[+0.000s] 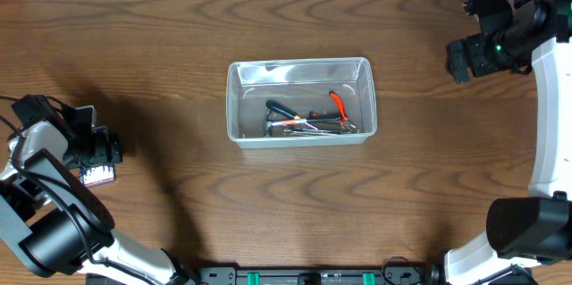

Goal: Pack container
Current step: 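Move the left gripper to the blue screwdriver set and grasp it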

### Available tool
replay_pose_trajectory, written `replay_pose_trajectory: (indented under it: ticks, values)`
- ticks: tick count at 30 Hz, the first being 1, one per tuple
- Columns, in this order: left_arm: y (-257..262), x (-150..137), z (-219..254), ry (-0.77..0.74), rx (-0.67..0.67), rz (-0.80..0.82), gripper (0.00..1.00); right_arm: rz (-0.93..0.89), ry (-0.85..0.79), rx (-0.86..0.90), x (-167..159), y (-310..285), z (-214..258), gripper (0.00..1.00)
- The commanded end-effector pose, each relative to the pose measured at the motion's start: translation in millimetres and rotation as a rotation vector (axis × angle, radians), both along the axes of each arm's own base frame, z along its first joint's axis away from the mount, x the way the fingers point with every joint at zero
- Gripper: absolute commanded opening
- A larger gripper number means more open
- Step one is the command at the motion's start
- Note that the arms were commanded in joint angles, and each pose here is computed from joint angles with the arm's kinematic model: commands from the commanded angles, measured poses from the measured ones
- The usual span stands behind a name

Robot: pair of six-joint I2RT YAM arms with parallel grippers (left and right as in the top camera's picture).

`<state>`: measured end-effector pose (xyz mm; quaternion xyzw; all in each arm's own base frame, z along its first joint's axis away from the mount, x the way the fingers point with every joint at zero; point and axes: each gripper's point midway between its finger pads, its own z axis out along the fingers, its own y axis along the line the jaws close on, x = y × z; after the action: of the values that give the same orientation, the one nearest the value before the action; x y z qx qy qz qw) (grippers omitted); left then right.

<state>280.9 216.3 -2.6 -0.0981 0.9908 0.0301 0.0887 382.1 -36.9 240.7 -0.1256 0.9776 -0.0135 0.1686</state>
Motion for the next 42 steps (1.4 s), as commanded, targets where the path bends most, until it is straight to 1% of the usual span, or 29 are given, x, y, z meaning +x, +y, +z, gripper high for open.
replay_pose_trajectory:
  ticks: [1, 3, 7, 12, 13, 15, 16, 23, 24, 28, 29, 33, 36, 42]
  values:
    - [4.8, -14.5, -17.0, 0.084, 0.019, 0.005, 0.99, -0.014, 0.008, 0.016, -1.4, 1.1, -1.9, 0.99]
    - [5.1, -14.8, -17.0, 0.086, 0.021, 0.006, 0.99, -0.014, 0.010, 0.015, -1.8, 1.0, -2.0, 0.99]
    - [15.6, -24.0, -16.4, 0.135, 0.080, 0.027, 0.99, -0.019, 0.030, 0.004, -6.2, -0.9, -3.5, 0.99]
    - [15.6, -23.8, -16.5, 0.134, 0.079, 0.027, 1.00, -0.027, 0.049, -0.019, -10.6, -4.9, -4.9, 0.99]
    - [15.6, -23.8, -16.5, 0.134, 0.079, 0.027, 0.98, -0.028, 0.052, -0.022, -11.3, -5.5, -5.1, 0.99]
    - [15.6, -23.8, -16.5, 0.134, 0.079, 0.027, 0.89, -0.027, 0.057, -0.021, -12.4, -5.3, -5.4, 0.99]
    - [15.6, -23.8, -16.5, 0.134, 0.079, 0.027, 0.87, -0.027, 0.058, -0.021, -12.7, -5.2, -5.5, 0.99]
    - [15.5, -24.0, -16.5, 0.135, 0.078, 0.028, 0.84, -0.027, 0.065, -0.020, -14.5, -5.0, -6.0, 0.99]
    - [15.4, -24.0, -16.5, 0.134, 0.077, 0.032, 0.82, -0.028, 0.065, -0.020, -14.4, -5.0, -6.0, 0.99]
    - [13.9, -23.7, -16.8, 0.131, 0.069, 0.033, 0.63, -0.027, 0.065, -0.020, -14.5, -5.0, -6.0, 0.99]
    - [13.8, -23.8, -16.8, 0.132, 0.069, 0.033, 0.61, -0.027, 0.066, -0.020, -14.6, -5.0, -6.1, 0.99]
    - [13.7, -23.9, -16.8, 0.131, 0.068, 0.040, 0.56, -0.027, 0.068, -0.020, -15.0, -5.0, -6.2, 0.99]
    - [13.4, -23.5, -16.8, 0.125, 0.062, 0.073, 0.56, -0.027, 0.068, -0.020, -15.0, -5.0, -6.2, 0.99]
    - [13.6, -23.2, -16.6, 0.123, 0.062, 0.083, 0.56, -0.027, 0.068, -0.020, -15.2, -5.0, -6.2, 0.99]
